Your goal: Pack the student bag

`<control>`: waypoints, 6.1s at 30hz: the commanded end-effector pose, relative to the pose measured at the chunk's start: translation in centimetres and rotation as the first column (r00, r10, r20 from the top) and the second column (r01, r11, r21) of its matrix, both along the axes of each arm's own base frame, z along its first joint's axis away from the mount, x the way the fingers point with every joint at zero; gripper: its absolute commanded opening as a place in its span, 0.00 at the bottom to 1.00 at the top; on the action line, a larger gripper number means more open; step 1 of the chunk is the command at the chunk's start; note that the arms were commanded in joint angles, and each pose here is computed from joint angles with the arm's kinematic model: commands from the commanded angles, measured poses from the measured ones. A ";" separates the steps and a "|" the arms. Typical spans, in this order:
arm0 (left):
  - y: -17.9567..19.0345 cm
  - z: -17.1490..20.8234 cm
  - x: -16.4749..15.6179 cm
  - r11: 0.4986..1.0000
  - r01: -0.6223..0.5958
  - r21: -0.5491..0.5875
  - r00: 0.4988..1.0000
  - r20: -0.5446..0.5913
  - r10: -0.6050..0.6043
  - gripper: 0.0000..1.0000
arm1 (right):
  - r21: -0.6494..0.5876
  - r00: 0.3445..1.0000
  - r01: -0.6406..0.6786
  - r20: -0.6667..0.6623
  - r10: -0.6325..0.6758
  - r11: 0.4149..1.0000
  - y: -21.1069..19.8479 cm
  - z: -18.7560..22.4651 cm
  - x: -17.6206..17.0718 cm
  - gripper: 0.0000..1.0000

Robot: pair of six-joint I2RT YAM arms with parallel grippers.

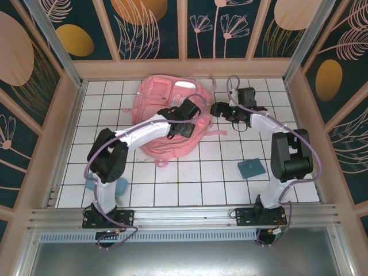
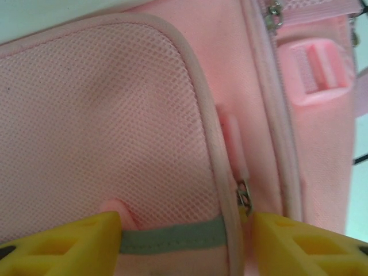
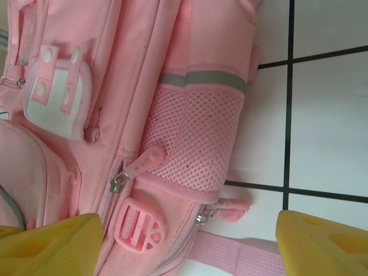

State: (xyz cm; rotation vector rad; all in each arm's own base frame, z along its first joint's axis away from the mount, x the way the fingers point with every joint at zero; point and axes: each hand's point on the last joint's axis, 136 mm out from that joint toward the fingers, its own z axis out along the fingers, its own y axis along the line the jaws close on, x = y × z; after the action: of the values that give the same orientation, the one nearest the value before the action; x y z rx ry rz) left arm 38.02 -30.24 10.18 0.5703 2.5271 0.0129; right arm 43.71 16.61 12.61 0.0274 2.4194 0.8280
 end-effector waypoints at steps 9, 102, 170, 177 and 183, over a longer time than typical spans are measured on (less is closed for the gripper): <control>3.0 1.6 0.6 0.971 0.021 0.239 0.998 0.049 -0.034 0.24 | -0.010 0.976 -0.151 0.155 0.151 0.988 1.7 2.9 1.7 0.74; 1.5 12.1 2.2 0.912 0.047 -0.406 0.974 0.221 0.048 0.75 | -0.111 0.932 -0.170 0.306 0.197 0.979 4.1 4.4 -2.5 0.00; 2.5 6.2 3.3 0.868 0.456 0.195 0.821 0.283 -0.495 0.04 | 0.047 0.928 -0.365 0.102 0.359 0.930 3.1 1.1 1.3 0.72; 2.5 6.3 3.5 0.873 0.446 0.196 0.822 0.296 -0.487 0.03 | 0.046 0.891 -0.449 0.091 0.444 0.892 3.8 -0.3 1.3 0.85; 2.5 6.3 3.6 0.876 0.442 0.194 0.824 0.299 -0.482 0.03 | 0.094 0.855 -0.517 0.100 0.509 0.850 4.8 -0.6 0.6 0.79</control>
State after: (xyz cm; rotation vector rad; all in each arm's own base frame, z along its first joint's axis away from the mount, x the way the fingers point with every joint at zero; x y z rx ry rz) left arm 39.91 -28.74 13.46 1.2306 2.0603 0.0130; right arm 45.17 20.67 11.48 -0.5362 2.3677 1.0916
